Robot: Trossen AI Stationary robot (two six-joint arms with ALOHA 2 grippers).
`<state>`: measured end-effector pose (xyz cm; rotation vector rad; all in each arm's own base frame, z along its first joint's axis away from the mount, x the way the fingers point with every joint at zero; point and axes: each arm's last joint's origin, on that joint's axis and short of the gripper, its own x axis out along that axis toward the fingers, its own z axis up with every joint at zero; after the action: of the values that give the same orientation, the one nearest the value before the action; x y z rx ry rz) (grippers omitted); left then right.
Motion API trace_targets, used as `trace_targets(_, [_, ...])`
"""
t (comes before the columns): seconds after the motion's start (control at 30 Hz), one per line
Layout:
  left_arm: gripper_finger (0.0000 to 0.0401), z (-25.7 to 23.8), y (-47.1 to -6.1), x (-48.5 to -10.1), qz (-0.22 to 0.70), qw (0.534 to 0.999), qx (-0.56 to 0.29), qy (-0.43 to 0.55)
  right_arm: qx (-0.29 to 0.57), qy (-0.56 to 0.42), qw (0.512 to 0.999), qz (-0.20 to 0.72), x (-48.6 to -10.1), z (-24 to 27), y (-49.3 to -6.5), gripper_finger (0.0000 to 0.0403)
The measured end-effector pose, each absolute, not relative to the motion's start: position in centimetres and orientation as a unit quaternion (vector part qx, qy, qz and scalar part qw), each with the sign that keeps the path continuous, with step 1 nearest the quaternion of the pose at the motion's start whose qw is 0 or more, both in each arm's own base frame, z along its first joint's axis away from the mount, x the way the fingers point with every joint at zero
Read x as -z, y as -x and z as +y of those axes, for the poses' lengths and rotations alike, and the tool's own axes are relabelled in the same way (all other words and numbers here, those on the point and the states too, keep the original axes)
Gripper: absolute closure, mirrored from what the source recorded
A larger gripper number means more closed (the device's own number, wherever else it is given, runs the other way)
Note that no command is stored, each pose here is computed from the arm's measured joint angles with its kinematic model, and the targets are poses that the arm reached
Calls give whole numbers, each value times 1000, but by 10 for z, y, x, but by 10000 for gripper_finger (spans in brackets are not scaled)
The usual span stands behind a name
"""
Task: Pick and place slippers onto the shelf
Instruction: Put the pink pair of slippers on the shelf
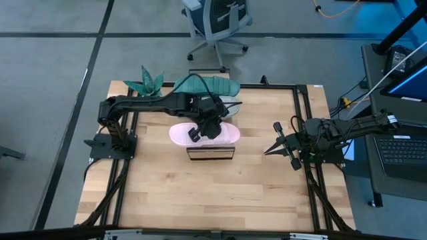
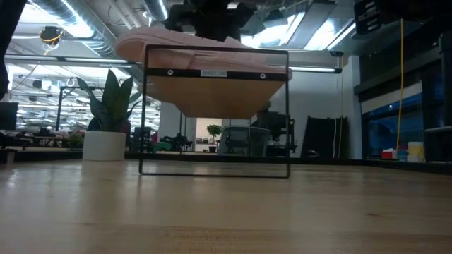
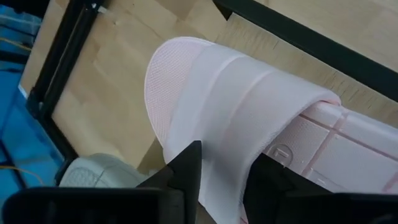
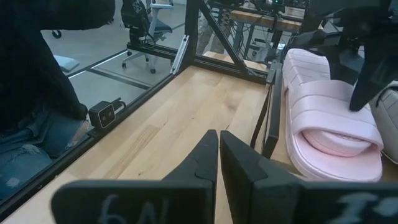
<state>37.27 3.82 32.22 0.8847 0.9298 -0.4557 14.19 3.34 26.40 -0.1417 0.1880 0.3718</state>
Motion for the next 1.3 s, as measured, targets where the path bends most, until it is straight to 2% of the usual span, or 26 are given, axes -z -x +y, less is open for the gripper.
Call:
trace_targets(0.47, [318,32,-364,-324,462,794,194,-344,-185,69,976,94,-264,34,-143,382])
trace_targets(0.87, [318,34,-369,-327,457,822,139,-311,-185,69,976,96,-263,34,-144,382])
trace_targets(1.2, [318,33,-368,-325,458,822,159,-298,-185,69,976,96,-263,34,-144,382])
trace_targets(1.3, [306,33,-368,-325,459,822,158,-296,-185,70,976,96,-263,34,-144,382])
